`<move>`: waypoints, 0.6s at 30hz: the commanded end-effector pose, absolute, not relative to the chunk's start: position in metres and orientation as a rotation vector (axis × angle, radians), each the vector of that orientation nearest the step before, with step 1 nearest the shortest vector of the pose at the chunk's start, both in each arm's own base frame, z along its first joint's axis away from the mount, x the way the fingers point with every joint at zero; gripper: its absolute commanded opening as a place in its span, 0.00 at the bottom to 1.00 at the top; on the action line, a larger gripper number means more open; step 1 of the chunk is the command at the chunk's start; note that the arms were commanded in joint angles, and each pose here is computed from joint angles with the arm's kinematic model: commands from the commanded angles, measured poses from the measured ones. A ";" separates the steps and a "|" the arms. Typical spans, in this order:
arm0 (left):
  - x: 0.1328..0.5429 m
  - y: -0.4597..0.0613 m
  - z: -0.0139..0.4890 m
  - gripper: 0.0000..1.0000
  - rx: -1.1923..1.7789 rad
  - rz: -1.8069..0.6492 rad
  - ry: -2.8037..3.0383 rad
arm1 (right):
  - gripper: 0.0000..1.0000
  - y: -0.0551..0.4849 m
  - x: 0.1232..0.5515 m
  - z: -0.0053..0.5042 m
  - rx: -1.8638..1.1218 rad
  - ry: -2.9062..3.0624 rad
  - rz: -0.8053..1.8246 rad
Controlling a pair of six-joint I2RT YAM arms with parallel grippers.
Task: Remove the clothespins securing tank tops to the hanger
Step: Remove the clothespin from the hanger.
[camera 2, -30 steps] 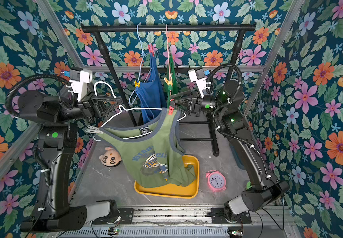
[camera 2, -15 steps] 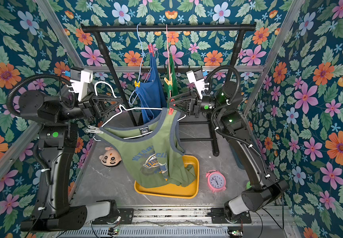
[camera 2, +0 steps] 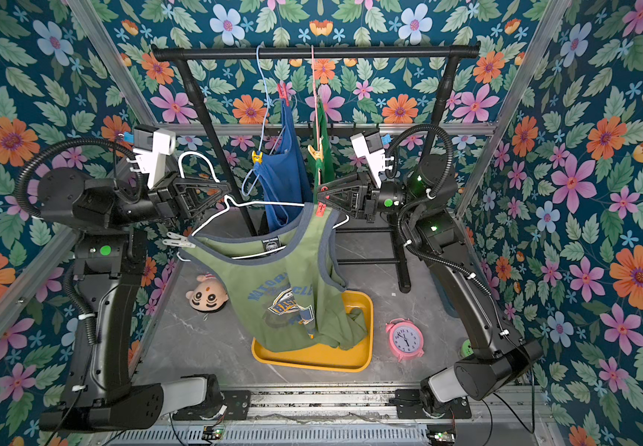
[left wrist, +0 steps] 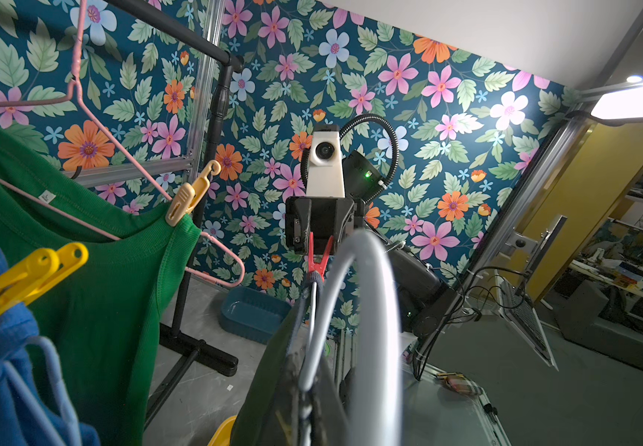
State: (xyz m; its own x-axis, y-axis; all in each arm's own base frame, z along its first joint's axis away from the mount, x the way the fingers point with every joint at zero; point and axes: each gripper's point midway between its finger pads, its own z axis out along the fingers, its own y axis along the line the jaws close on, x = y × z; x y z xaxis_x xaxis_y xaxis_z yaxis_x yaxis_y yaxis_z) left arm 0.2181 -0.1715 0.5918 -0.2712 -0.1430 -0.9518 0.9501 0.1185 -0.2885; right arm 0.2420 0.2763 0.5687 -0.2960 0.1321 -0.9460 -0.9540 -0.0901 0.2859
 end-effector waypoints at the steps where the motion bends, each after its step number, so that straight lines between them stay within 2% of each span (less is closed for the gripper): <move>1: 0.215 -0.171 0.597 0.00 0.878 -1.346 1.351 | 0.27 0.275 0.238 0.574 -1.016 1.237 1.525; 6: 0.216 -0.171 0.597 0.00 0.876 -1.347 1.354 | 0.20 0.276 0.238 0.574 -1.015 1.236 1.524; 18: 0.218 -0.171 0.594 0.00 0.875 -1.351 1.359 | 0.14 0.271 0.245 0.583 -0.940 1.218 1.431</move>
